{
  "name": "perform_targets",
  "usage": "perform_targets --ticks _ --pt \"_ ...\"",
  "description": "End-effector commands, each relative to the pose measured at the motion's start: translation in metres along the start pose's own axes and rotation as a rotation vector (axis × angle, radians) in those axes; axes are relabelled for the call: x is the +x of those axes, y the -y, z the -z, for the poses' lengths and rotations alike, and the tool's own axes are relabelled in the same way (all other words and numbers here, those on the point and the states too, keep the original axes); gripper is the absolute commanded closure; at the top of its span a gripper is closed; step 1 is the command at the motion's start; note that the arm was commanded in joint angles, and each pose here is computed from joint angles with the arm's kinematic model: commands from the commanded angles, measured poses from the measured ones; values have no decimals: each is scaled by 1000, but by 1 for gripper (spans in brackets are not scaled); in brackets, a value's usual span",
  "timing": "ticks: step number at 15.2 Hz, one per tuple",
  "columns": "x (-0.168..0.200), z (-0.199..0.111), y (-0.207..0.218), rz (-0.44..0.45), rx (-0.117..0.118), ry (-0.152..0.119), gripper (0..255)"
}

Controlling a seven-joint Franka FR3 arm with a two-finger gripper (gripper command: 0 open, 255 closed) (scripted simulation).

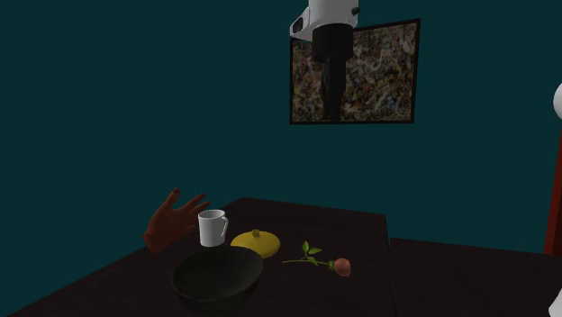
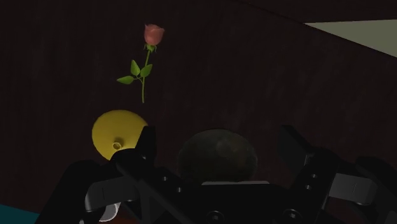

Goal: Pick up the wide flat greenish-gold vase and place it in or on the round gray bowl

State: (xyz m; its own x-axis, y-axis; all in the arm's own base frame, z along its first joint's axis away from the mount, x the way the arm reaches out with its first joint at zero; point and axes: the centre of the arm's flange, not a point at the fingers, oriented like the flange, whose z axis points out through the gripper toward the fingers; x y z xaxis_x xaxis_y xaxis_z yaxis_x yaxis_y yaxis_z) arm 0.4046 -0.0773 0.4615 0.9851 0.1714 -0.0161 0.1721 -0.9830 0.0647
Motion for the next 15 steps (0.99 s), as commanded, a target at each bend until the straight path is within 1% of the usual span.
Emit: perform_targets --ticks 1,15 --pt "15 -20 -15 0 -2 0 0" --pt "106 -157 -99 -2 -8 10 0"
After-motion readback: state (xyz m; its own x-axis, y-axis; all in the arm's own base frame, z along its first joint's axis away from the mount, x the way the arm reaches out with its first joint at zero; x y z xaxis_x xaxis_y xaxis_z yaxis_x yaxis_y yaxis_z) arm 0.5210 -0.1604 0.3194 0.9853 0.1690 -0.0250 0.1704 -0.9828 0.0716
